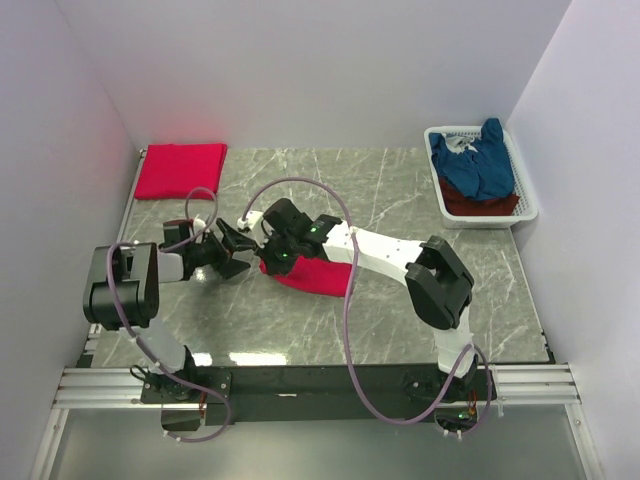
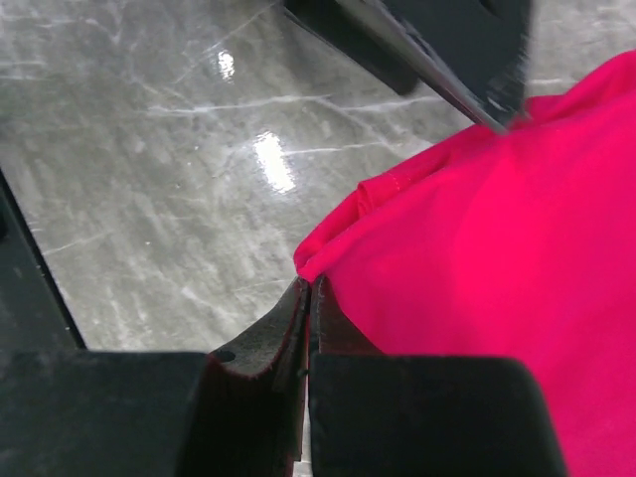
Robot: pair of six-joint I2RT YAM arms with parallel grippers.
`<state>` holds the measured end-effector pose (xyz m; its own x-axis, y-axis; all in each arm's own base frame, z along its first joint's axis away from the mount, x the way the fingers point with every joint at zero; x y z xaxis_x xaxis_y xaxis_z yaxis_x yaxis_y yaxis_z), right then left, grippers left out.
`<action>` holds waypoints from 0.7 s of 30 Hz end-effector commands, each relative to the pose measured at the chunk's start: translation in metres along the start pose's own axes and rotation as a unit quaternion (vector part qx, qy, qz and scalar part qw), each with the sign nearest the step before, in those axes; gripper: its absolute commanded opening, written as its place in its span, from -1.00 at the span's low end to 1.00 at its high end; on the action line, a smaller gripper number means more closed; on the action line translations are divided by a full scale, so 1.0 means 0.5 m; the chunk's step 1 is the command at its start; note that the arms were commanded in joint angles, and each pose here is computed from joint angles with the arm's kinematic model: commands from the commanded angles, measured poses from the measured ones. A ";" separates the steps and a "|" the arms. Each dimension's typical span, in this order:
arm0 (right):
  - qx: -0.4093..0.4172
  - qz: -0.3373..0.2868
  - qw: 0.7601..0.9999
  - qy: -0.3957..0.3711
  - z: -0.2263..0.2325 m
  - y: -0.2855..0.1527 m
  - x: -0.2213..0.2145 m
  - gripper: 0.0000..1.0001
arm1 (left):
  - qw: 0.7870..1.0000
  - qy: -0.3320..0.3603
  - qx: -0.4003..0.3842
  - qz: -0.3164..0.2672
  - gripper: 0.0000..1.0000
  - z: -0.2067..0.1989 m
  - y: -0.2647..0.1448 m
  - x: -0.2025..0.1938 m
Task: Fold and stack the t-shirts
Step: Neatly place the folded tshirt to the corner
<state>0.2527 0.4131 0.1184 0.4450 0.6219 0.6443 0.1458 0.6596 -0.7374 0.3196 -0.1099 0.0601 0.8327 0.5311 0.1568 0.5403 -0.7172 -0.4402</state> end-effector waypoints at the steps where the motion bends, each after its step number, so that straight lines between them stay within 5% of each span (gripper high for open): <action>1: 0.025 -0.031 0.999 -0.002 0.027 -0.021 0.040 -1.00 | 1.000 -0.014 0.009 -0.013 0.99 0.003 0.030 -0.001; 8: 0.024 -0.041 0.999 0.012 0.027 -0.011 0.062 -1.00 | 0.998 -0.046 0.045 0.006 0.97 0.020 0.081 -0.025; 17: 0.011 -0.051 0.998 0.037 0.014 0.010 0.081 -1.00 | 0.992 -0.068 0.104 -0.005 0.33 0.035 0.125 -0.009; 21: 0.015 -0.056 0.997 0.042 0.017 0.012 0.086 -1.00 | 0.992 -0.070 0.104 0.002 0.24 0.037 0.142 -0.017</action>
<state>0.2553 0.4280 0.1211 0.5178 0.5695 0.6384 0.1410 0.6792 -0.7203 0.3543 -0.1616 0.0463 0.8274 0.5576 0.0667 0.5108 -0.6980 -0.5020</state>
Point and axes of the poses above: each gripper's point midway between its finger pads, its own y axis out along the fingers, its own z axis along the line the jaws close on, x = y × z, the point moved 2 cm from there along -y, back along the fingers, and after that the axes turned 5 degrees about y, right-handed, at the moved point
